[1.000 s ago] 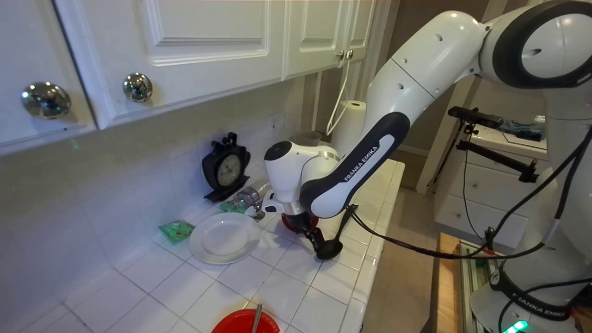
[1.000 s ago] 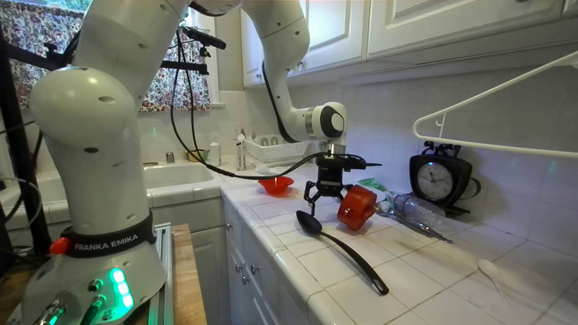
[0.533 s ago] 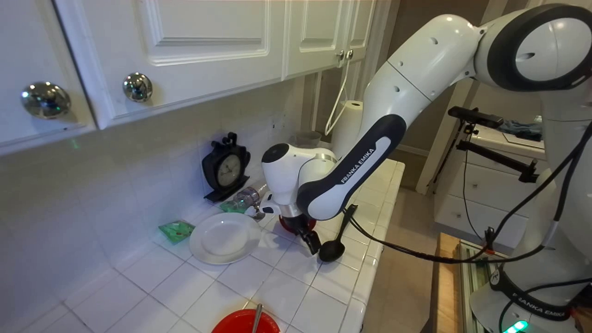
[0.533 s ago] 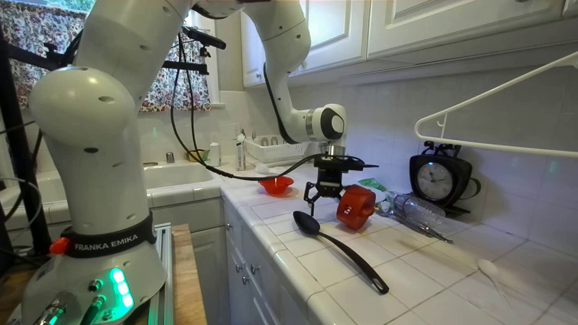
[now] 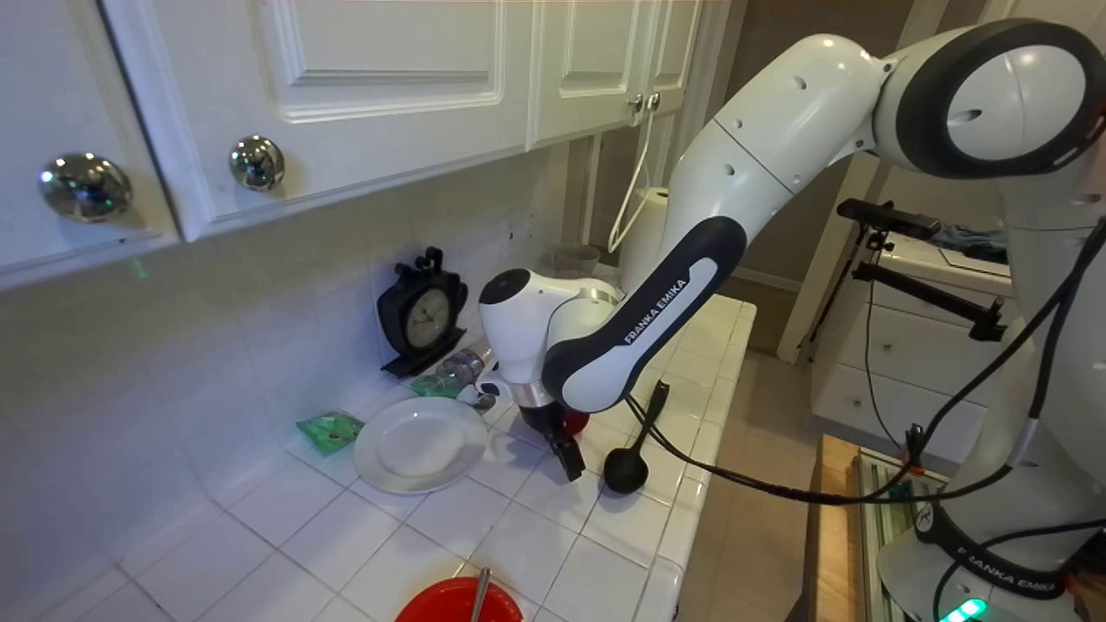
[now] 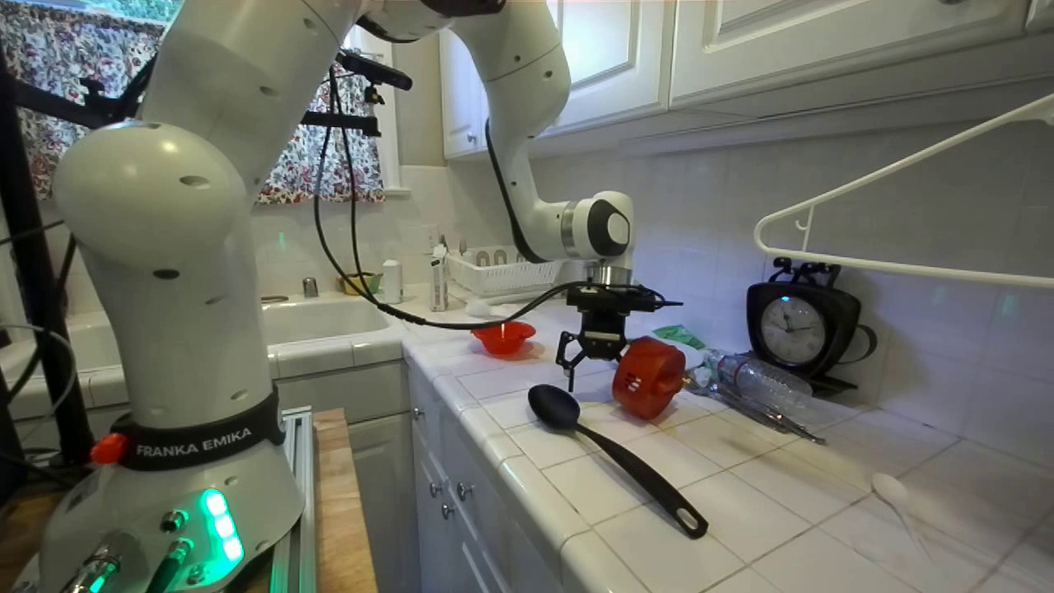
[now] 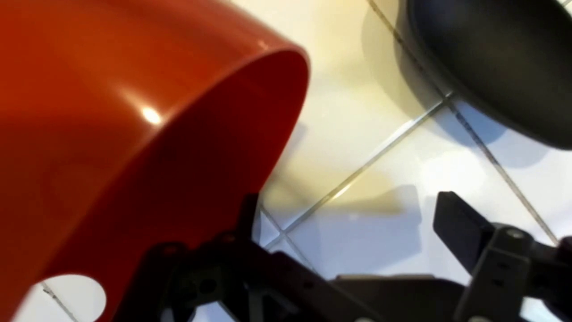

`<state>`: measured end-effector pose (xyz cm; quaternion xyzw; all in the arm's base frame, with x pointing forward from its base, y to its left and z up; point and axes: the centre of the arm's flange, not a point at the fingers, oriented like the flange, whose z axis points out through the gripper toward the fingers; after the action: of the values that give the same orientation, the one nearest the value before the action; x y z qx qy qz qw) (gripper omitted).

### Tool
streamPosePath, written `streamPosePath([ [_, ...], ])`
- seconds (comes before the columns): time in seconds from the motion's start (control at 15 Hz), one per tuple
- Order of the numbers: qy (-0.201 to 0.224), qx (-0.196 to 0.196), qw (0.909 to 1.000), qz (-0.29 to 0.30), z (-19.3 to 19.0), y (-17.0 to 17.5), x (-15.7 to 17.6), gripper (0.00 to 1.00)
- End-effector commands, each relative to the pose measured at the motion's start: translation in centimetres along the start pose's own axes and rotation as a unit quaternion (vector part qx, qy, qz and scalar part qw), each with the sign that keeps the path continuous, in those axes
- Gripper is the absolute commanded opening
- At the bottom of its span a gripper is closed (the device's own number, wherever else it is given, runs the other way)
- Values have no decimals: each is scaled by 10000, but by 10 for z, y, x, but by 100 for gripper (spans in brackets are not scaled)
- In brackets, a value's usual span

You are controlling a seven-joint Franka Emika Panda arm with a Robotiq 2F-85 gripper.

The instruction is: Put the red object on it's side

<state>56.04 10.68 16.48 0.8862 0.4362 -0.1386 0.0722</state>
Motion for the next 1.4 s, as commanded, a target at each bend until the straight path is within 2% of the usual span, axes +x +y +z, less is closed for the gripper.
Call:
streamPosePath([
  [0.0, -44, 197, 9993, 329, 6, 1, 13, 100],
  [0.27, -9, 276, 9985, 470, 8, 0, 19, 100],
  [0.87, 134, 175, 9983, 545, -5, 0, 38, 100],
  [1.33, 363, -137, 9953, 884, -63, -7, 44, 100],
])
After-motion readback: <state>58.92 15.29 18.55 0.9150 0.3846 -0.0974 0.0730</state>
